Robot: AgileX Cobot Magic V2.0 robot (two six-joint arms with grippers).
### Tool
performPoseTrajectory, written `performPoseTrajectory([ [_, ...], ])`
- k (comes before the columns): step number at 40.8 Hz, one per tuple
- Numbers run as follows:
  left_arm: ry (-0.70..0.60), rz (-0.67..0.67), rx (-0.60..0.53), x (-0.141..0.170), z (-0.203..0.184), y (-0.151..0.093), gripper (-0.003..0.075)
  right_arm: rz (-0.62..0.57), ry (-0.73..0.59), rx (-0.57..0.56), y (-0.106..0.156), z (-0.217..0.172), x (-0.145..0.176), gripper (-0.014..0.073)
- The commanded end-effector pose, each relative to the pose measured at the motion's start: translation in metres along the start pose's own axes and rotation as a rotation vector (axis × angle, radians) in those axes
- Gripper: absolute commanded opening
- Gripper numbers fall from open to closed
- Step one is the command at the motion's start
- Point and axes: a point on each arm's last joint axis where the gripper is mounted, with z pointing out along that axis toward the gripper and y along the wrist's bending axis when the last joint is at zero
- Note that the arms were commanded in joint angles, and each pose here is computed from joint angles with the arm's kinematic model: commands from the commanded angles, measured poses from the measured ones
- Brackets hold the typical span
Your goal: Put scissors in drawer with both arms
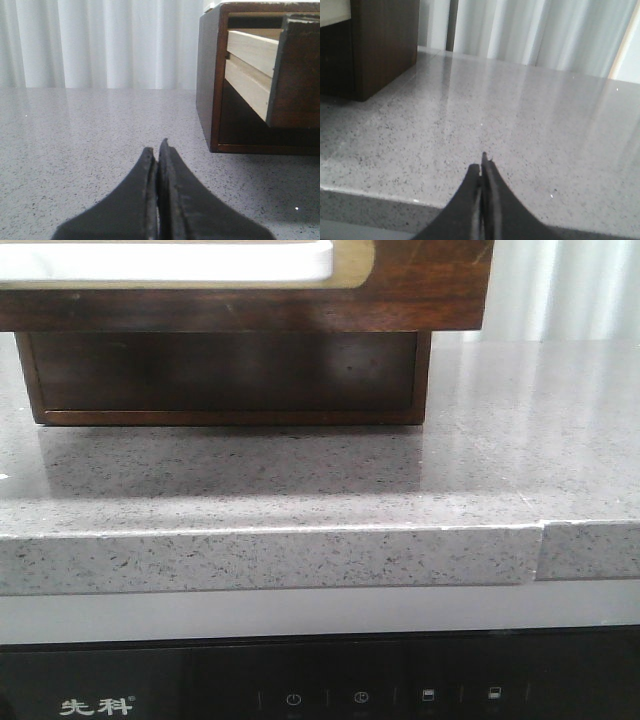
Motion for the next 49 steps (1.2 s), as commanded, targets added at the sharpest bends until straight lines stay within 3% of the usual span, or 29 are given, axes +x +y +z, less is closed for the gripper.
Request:
performPoseTrajectory([
  [1, -0.079, -0.018, 0.001, -0.0005, -0.0012, -0.0001, -0.002, -0.019, -0.135, 0.015, -0.001, -0.0021, -0.0115, -0.0068],
  [10, -0.079, -0.018, 0.001, -0.0005, -0.0012, -0.0001, -0.002, -0.019, -0.132, 0.015, -0.001, -0.002, -0.0113, -0.0068],
  [18, -0.079, -0.018, 0.001, -0.0005, -0.0012, -0.0001, -0.002, 0.069, -0.132, 0.014, -0.0014, -0.002, -0.0112, -0.0068],
  [49, -0.079, -0.018, 0.001, -0.0005, -0.0012, -0.0001, -0.002, 0.084, -0.153, 0.044, -0.003, -0.0024, -0.013, -0.0066],
])
